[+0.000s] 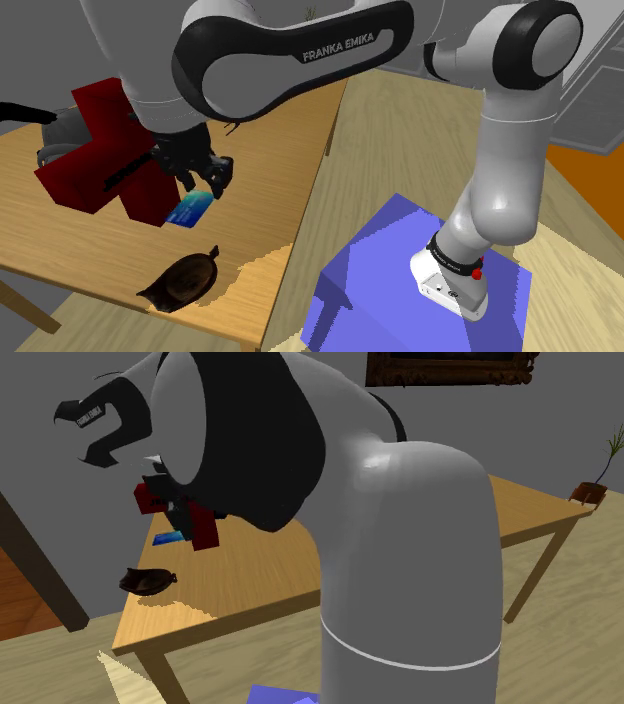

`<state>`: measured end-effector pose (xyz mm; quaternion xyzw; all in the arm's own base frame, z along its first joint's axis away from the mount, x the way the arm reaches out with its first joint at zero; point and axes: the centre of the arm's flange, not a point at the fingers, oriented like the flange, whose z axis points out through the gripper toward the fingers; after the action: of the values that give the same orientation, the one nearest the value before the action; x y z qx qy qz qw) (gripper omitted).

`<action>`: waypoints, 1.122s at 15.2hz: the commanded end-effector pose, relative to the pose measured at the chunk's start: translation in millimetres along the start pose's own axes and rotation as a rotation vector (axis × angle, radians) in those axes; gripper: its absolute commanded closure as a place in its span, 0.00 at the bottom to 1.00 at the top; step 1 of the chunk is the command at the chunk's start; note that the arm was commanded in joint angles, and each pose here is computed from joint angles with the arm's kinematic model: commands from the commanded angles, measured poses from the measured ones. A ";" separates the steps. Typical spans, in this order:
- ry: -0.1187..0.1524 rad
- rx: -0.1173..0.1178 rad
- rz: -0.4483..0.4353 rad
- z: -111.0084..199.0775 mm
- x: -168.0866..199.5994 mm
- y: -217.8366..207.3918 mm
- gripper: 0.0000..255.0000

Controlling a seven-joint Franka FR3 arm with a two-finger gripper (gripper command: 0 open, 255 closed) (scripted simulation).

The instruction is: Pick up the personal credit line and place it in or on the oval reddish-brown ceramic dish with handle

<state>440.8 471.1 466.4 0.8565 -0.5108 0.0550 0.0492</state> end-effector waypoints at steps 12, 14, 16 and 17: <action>0.000 0.000 0.002 16.5 -85.8 13.0 1.00; 0.000 0.000 0.002 26.9 -87.3 12.7 1.00; 0.000 0.000 0.002 37.4 -88.9 12.4 1.00; 0.000 0.000 0.002 42.6 -89.6 12.2 1.00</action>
<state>388.8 538.5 417.1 0.8561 -0.5115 0.0552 0.0495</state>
